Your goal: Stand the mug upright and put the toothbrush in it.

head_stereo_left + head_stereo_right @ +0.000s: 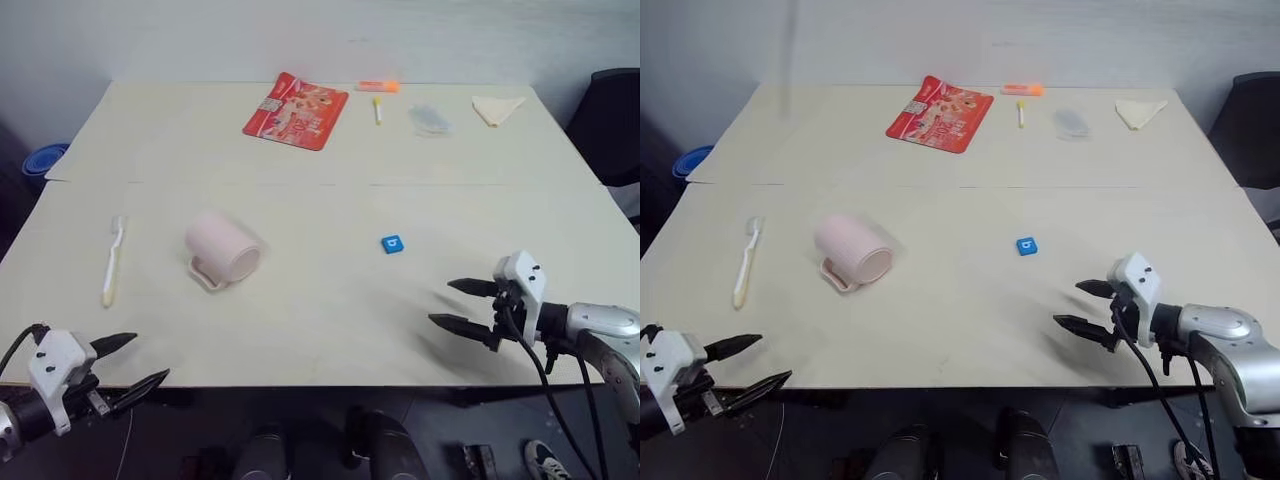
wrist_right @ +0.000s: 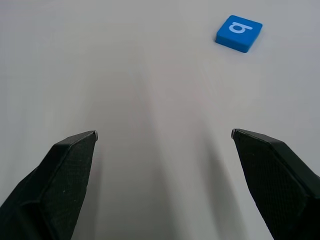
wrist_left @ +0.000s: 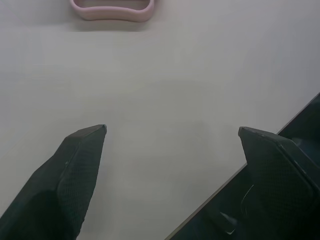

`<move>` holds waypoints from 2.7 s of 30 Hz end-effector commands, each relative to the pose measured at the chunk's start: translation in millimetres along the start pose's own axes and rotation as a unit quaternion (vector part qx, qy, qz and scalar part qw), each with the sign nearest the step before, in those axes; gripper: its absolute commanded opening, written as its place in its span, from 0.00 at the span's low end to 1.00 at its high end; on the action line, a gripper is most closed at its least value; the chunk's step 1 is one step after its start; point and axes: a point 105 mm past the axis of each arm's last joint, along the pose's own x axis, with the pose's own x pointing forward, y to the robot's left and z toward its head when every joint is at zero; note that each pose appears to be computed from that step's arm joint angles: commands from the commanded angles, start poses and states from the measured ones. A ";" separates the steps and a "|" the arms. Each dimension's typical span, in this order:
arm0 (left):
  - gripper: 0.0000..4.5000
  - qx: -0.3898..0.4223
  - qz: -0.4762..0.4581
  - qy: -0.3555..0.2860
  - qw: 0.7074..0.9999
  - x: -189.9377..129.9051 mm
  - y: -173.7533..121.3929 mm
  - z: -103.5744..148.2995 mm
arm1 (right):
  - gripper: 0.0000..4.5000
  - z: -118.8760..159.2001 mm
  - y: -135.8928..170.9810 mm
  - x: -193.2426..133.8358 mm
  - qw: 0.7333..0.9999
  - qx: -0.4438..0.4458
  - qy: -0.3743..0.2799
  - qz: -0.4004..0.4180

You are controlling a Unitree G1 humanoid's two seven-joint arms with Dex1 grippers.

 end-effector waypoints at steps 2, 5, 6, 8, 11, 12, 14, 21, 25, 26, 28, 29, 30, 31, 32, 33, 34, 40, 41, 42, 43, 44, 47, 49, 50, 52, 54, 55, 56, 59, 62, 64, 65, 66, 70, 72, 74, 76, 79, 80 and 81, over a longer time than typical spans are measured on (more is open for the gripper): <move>1.00 0.010 -0.001 -0.001 1.000 -0.1 0.8 2.7 | 1.00 6.9 -2.1 -0.3 1.000 -0.023 -0.011 -0.009; 1.00 0.006 0.003 -0.002 1.000 0.8 0.3 2.2 | 1.00 4.8 -1.9 1.1 1.000 -0.026 -0.009 -0.010; 1.00 0.005 0.002 -0.002 1.000 1.3 -0.3 2.2 | 1.00 4.8 -1.9 1.6 1.000 -0.026 -0.010 -0.011; 1.00 0.001 -0.006 -0.003 1.000 2.9 -3.3 1.9 | 1.00 5.1 -1.3 2.8 1.000 -0.027 -0.012 -0.011; 1.00 -0.005 -0.017 -0.004 1.000 4.8 -6.6 2.1 | 1.00 4.8 -0.3 3.4 1.000 -0.024 -0.012 -0.009; 1.00 -0.006 -0.019 -0.007 1.000 5.5 -7.1 2.9 | 1.00 4.4 0.4 3.3 1.000 -0.020 -0.011 -0.006; 1.00 -0.012 -0.025 -0.012 1.000 6.6 -8.3 4.1 | 1.00 4.0 1.6 3.0 1.000 -0.013 -0.009 -0.002; 1.00 -0.021 -0.058 -0.065 0.996 23.4 -17.4 33.2 | 1.00 16.7 5.4 14.0 0.999 0.001 -0.026 -0.033; 1.00 -0.024 -0.083 -0.098 0.991 30.5 -26.9 62.8 | 1.00 31.9 17.6 42.7 0.996 0.006 -0.054 -0.066; 1.00 -0.026 -0.100 -0.108 0.989 30.7 -31.9 71.6 | 1.00 34.9 18.5 52.2 0.995 0.014 -0.059 -0.082; 1.00 -0.025 -0.140 -0.124 0.982 30.1 -43.9 88.8 | 1.00 41.8 18.9 69.0 0.991 0.039 -0.070 -0.109; 1.00 -0.023 -0.161 -0.128 0.978 29.5 -50.1 95.9 | 1.00 44.6 14.6 76.1 0.987 0.053 -0.074 -0.134; 1.00 -0.018 -0.180 -0.128 0.975 28.9 -55.7 101.2 | 1.00 46.0 11.0 81.9 0.983 0.064 -0.075 -0.155; 1.00 -0.013 -0.200 -0.126 0.971 28.4 -61.8 106.3 | 1.00 46.1 7.9 88.2 0.980 0.069 -0.072 -0.174; 1.00 -0.005 -0.222 -0.122 0.967 27.6 -68.4 110.4 | 1.00 46.1 6.8 94.8 0.977 0.070 -0.069 -0.187; 1.00 0.002 -0.238 -0.117 0.964 27.0 -73.2 113.0 | 1.00 45.9 6.9 99.7 0.977 0.069 -0.066 -0.193; 1.00 0.007 -0.249 -0.112 0.962 27.0 -76.4 114.9 | 1.00 45.7 6.3 103.5 0.976 0.067 -0.063 -0.198; 1.00 0.036 -0.286 -0.109 0.951 29.2 -88.0 125.4 | 1.00 46.4 -12.5 121.8 0.960 0.076 -0.059 -0.261; 1.00 0.038 -0.287 -0.109 0.951 29.9 -88.3 126.2 | 1.00 46.1 -13.8 124.4 0.959 0.076 -0.059 -0.265; 1.00 0.039 -0.288 -0.109 0.951 30.5 -88.3 126.5 | 1.00 45.9 -14.9 126.4 0.958 0.078 -0.060 -0.268; 1.00 0.041 -0.290 -0.108 0.950 31.4 -88.4 126.3 | 1.00 45.5 -17.0 128.3 0.957 0.081 -0.062 -0.273; 1.00 0.042 -0.291 -0.107 0.950 32.2 -88.7 126.0 | 1.00 45.2 -18.4 130.3 0.956 0.083 -0.063 -0.275; 1.00 0.049 -0.293 -0.105 0.949 35.4 -89.1 125.4 | 1.00 43.4 -18.0 138.6 0.957 0.095 -0.065 -0.267; 1.00 0.052 -0.294 -0.108 0.948 38.0 -88.8 127.1 | 0.91 42.8 -19.2 141.5 0.955 0.103 -0.070 -0.270; 1.00 0.053 -0.294 -0.110 0.948 39.0 -88.7 128.1 | 0.86 43.0 -20.3 141.7 0.953 0.105 -0.074 -0.274; 1.00 0.054 -0.298 -0.111 0.946 40.1 -88.7 129.4 | 0.71 41.8 -21.4 142.2 0.953 0.105 -0.076 -0.275; 1.00 0.056 -0.301 -0.114 0.945 41.5 -88.4 130.5 | 0.54 39.7 -20.6 142.9 0.954 0.104 -0.074 -0.273; 1.00 0.056 -0.301 -0.114 0.945 42.0 -88.1 130.6 | 0.48 39.3 -20.2 143.2 0.954 0.103 -0.074 -0.272; 1.00 0.057 -0.301 -0.115 0.945 42.5 -88.2 131.0 | 0.41 39.3 -19.8 143.0 0.954 0.103 -0.074 -0.272; 1.00 0.060 -0.297 -0.120 0.945 44.3 -87.2 132.6 | 0.33 40.1 -18.9 141.5 0.954 0.104 -0.076 -0.271; 1.00 0.069 -0.280 -0.127 0.949 49.7 -82.2 134.5 | 0.33 39.2 -24.2 130.1 0.950 0.103 -0.076 -0.285; 1.00 0.077 -0.258 -0.137 0.953 55.7 -75.8 137.7 | 0.33 36.1 -37.1 107.4 0.940 0.101 -0.080 -0.316; 1.00 0.081 -0.249 -0.142 0.954 58.8 -72.7 140.0 | 0.33 32.1 -47.2 89.1 0.931 0.101 -0.081 -0.341; 1.00 0.083 -0.245 -0.146 0.955 60.8 -70.7 141.6 | 0.33 29.8 -53.2 76.8 0.925 0.101 -0.081 -0.358; 1.00 0.089 -0.244 -0.159 0.953 69.1 -66.5 148.5 | 0.33 -2.9 -84.3 6.6 0.890 0.082 -0.055 -0.446; 1.00 0.098 -0.245 -0.159 0.951 73.9 -64.3 149.7 | 0.33 -21.3 -96.5 -26.1 0.868 0.094 -0.041 -0.487; 1.00 0.107 -0.246 -0.157 0.950 78.1 -62.3 149.9 | 0.33 -32.5 -102.8 -48.6 0.848 0.123 -0.051 -0.514; 1.00 0.110 -0.251 -0.160 0.948 81.5 -62.1 151.3 | 0.33 -42.8 -106.8 -68.4 0.828 0.149 -0.061 -0.538; 1.00 0.114 -0.260 -0.165 0.944 84.3 -63.6 153.6 | 0.33 -53.6 -111.5 -90.3 0.799 0.176 -0.076 -0.570; 1.00 0.115 -0.264 -0.167 0.943 84.9 -64.5 154.5 | 0.33 -56.8 -113.3 -96.7 0.789 0.192 -0.086 -0.578; 1.00 0.117 -0.266 -0.168 0.942 85.3 -65.2 154.8 | 0.33 -57.3 -113.7 -99.0 0.786 0.200 -0.097 -0.577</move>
